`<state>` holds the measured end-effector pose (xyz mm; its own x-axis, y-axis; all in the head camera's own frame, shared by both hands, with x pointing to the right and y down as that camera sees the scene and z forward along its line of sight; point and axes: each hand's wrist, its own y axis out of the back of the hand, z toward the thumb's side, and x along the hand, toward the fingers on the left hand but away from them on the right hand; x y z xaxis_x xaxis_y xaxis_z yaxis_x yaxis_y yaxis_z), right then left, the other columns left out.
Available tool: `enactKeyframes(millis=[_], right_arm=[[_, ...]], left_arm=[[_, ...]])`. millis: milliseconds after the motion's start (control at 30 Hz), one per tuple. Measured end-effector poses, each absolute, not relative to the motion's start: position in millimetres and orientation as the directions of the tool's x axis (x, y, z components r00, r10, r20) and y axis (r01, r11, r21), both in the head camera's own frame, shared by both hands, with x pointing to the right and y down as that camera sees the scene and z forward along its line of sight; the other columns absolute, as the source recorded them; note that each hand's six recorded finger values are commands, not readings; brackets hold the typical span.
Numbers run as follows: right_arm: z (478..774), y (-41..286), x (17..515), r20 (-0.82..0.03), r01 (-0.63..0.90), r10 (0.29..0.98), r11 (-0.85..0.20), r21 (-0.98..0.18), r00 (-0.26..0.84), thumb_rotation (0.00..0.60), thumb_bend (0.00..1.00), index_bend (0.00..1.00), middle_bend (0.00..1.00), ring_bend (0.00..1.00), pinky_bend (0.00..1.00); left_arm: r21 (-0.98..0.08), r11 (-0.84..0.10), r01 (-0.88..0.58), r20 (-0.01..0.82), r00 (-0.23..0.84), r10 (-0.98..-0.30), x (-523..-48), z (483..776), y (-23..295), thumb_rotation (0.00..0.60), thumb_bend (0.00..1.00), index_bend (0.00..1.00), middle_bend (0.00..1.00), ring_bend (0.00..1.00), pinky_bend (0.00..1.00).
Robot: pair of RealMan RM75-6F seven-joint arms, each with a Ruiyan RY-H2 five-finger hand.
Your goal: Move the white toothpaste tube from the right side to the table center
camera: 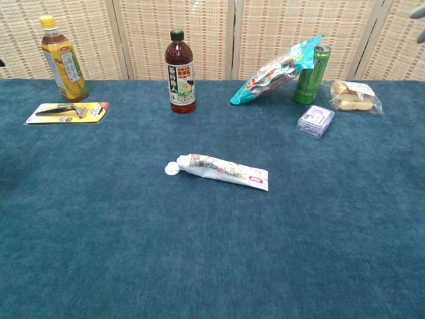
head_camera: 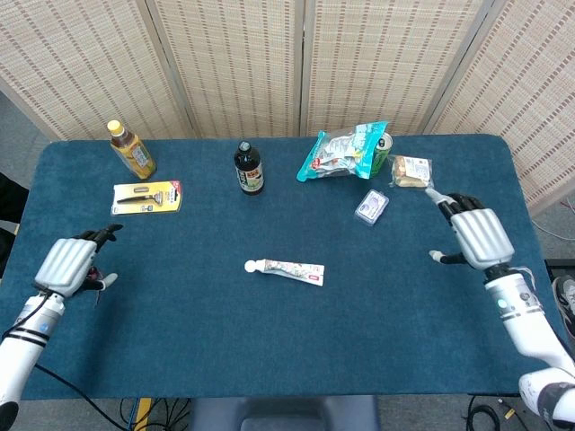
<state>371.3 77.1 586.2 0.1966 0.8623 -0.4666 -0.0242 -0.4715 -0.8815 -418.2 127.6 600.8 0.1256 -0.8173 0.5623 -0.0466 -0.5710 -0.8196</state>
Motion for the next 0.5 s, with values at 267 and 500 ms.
enactKeyframes(millis=[267,500], right_arm=[[570,132,430,-0.430,-0.029,0.903,-0.429,-0.903,0.022,0.600,0.19,0.12,0.27,0.19,0.21],[558,175,450,-0.407,-0.024,0.910,-0.410,-0.912,-0.073,0.600,0.22,0.14,0.29,0.19,0.21]], left_arm=[[-0.871,-0.487,-0.060,0.491,-0.092,-0.866,-466,580,173,0.600,0.20,0.12,0.25,0.24,0.35],[-0.890,-0.450,-0.074,0.456,-0.125,-0.881,-469,567,211,0.600,0.20,0.12,0.25,0.24,0.34]])
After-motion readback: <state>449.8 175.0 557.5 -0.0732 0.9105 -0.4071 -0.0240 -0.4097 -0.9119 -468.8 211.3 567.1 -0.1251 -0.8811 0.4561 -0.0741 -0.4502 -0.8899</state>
